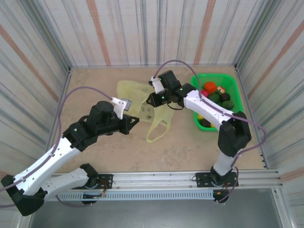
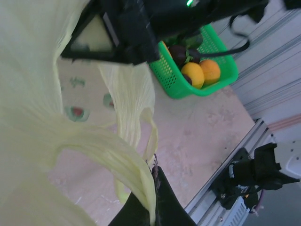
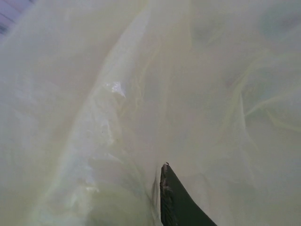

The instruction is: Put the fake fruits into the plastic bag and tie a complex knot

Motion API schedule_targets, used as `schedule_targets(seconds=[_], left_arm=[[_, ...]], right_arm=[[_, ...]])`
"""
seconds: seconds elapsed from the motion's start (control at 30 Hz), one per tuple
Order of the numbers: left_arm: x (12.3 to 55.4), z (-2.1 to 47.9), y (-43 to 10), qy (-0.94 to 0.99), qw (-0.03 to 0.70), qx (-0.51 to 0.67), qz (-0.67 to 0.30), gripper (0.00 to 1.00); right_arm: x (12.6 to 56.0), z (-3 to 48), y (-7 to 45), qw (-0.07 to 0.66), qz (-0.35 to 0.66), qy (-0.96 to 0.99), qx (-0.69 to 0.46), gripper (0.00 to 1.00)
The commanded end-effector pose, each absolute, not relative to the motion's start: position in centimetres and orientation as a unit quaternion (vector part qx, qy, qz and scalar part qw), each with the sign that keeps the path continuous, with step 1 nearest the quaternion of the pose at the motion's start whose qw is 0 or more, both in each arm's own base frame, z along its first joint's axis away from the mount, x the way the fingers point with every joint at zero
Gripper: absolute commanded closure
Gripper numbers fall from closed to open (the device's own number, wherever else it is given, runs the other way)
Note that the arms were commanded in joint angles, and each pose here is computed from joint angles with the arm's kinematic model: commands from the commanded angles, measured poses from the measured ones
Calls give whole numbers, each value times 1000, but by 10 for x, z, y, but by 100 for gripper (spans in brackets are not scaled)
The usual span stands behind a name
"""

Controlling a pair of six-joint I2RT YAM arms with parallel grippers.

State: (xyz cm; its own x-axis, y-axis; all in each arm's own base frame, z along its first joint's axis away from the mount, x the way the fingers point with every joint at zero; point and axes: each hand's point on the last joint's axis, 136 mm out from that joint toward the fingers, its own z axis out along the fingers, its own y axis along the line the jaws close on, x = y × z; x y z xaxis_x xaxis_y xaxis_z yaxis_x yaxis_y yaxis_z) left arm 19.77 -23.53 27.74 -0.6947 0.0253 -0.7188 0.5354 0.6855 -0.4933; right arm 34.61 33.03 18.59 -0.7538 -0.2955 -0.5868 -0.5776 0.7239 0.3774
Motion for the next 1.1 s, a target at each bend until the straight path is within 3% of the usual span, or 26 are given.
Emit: schedule_targets(seconds=[0.0, 0.23, 0.33, 0.47, 0.53, 0.7, 0.8, 1.07], left_arm=[[201, 278, -239, 842, 357, 134, -381, 100], [217, 283, -231, 852, 368, 79, -364, 100], [223, 283, -226, 860, 368, 59, -349, 100], [225, 286, -227, 862, 362, 49, -350, 100], [226, 287, -229, 863, 358, 47, -353, 100], [228, 292, -235, 861, 356, 53, -360, 100], [227, 296, -236, 860, 354, 61, -361, 100], [225, 302, -232, 861, 362, 80, -348, 100]], right_arm=[[352, 185, 316, 267, 228, 908, -227, 65], [328, 214, 296, 285, 260, 896, -221, 26], [314, 233, 282, 306, 266, 890, -209, 20], [283, 270, 269, 330, 330, 854, -229, 25], [292, 276, 241, 354, 305, 866, -178, 28], [330, 221, 117, 326, 120, 937, 29, 33], [336, 189, 70, 292, 68, 949, 95, 33], [364, 133, 36, 222, 48, 961, 156, 35]])
